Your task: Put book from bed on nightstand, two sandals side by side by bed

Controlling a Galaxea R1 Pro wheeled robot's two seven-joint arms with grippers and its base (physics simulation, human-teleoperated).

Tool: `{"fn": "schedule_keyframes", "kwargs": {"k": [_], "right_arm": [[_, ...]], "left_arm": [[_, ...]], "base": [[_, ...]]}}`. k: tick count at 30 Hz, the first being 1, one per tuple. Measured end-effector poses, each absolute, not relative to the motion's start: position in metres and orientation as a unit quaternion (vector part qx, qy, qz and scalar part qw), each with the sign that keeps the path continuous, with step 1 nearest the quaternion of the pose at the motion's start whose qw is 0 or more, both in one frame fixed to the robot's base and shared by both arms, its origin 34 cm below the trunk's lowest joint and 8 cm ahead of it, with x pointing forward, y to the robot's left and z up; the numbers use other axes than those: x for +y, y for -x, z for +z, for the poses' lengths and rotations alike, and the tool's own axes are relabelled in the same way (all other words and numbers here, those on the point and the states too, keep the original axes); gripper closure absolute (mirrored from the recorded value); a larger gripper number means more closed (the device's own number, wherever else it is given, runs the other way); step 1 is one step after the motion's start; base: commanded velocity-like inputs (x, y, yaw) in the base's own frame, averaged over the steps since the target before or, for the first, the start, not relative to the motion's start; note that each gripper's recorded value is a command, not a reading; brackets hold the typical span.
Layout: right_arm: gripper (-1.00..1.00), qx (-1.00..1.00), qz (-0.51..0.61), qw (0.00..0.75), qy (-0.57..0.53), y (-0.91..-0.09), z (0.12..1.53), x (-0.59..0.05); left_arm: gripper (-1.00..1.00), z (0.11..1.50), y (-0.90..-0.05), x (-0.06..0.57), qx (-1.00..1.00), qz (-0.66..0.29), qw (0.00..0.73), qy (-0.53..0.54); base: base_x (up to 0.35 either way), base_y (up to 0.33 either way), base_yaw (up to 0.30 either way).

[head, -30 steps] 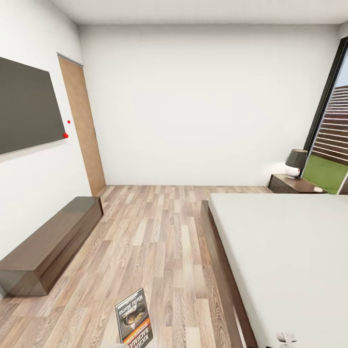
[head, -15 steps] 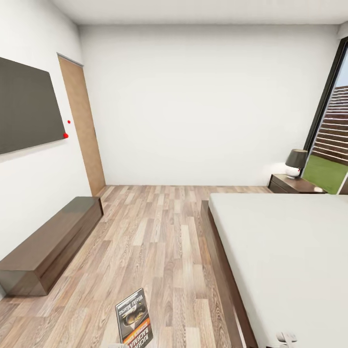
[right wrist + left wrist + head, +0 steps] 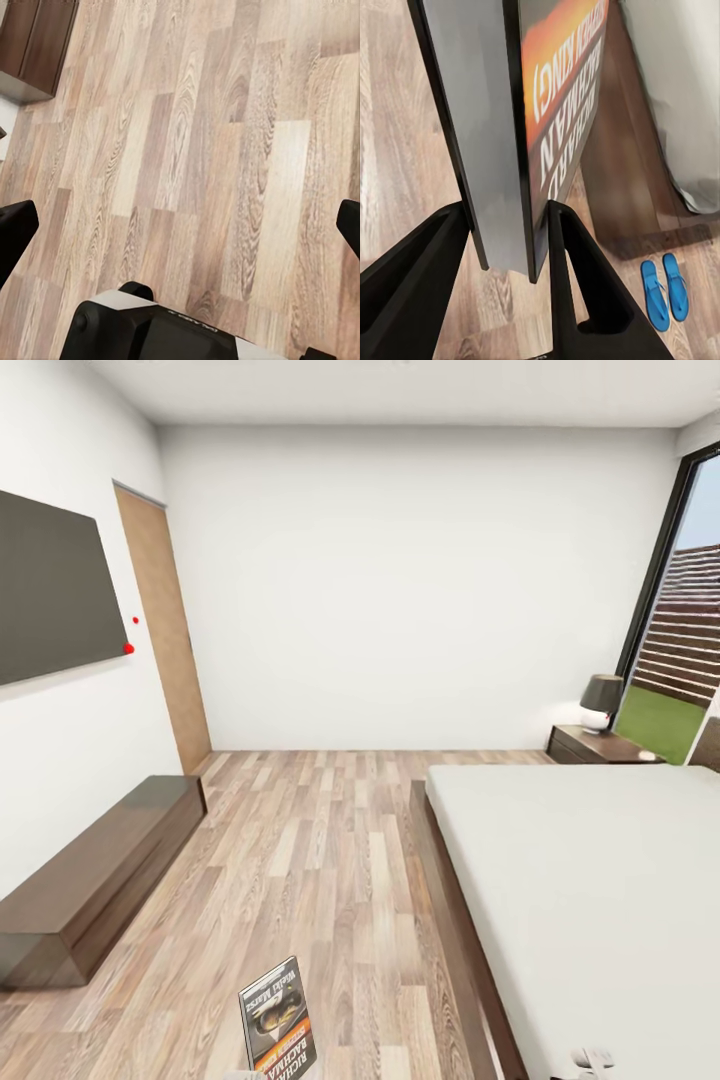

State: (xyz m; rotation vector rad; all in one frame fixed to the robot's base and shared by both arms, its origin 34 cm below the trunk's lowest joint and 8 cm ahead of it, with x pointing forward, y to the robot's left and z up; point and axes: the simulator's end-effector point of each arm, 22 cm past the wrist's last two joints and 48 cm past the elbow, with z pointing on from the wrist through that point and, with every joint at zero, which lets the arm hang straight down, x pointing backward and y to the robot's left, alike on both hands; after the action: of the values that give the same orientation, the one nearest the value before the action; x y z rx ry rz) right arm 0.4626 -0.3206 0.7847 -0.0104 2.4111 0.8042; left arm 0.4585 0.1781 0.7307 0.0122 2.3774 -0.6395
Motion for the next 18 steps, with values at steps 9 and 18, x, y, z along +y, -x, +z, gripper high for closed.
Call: {"fn": "schedule_keyframes", "kwargs": {"k": [9,18], "right_arm": [[-1.0,0.905,0.302,0.3,0.005,-0.4649,0.7884,-0.3206],[-1.0,0.905,0.302,0.3,0.006,-0.4651,0.7886,-0.3205]], "left_arm": [[1.0,0.7343,-0.4612,0.178,0.909,-0.245,0.338,-0.006],[1.0,0.7347,-0.4615,0.1778,0.908,-0.246,0.338,-0.007]], "base": [[0.0,0.0,-0.044],[0.0,0.0,-0.002]]}}
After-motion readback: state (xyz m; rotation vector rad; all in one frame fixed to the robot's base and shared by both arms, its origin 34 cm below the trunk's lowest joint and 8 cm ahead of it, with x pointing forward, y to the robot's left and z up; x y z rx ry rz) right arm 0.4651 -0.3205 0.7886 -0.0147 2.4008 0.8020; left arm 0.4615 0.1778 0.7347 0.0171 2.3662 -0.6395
